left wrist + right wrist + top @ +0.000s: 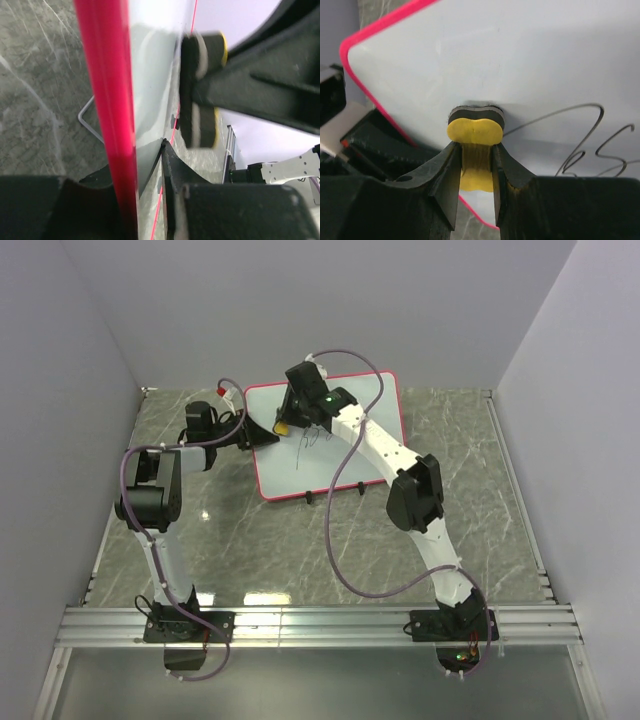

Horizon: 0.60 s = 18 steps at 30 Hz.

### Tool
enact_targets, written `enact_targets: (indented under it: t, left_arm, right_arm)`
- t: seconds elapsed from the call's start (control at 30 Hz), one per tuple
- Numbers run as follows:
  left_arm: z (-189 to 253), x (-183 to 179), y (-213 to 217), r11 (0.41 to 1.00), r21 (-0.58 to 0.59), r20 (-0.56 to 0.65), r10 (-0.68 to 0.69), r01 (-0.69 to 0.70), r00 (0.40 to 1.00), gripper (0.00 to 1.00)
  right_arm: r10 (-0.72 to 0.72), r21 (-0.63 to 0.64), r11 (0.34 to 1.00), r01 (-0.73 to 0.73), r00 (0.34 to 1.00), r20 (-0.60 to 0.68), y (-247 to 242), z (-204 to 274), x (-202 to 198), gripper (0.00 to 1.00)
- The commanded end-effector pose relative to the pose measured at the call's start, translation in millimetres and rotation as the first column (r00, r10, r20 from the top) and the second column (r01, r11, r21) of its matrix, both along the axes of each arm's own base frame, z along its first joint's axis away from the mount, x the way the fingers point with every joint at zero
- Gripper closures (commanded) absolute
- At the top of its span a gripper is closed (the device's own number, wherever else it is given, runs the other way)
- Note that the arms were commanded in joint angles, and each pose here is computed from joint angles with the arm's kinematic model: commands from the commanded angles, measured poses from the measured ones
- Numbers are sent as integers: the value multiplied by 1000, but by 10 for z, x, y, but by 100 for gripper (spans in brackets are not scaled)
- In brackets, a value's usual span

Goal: Erase the whiteboard

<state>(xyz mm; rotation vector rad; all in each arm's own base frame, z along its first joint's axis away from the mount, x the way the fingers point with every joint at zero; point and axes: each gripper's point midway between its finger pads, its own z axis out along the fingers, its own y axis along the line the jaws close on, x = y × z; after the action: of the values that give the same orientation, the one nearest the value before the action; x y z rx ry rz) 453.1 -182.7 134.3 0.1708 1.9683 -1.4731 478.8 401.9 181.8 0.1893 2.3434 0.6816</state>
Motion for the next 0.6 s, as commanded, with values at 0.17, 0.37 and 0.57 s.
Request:
enact_targets:
  t: [0.17,0.37,0.57]
  left_arm:
    - [85,-67,-25,999,44,54,7,-9,999,100]
    - [110,-106,-130,998,55,63,-22,19,998,100]
    - [143,-124,-183,998,49,63,-36,33,997,100]
  right_arm:
    - [-218,-68,970,233,960,179,-372,211,517,100]
    - [-255,-171,943,285,951,176,-585,61,511,100]
    - [-144,-273,948,161,986,82,-490,-371,261,100]
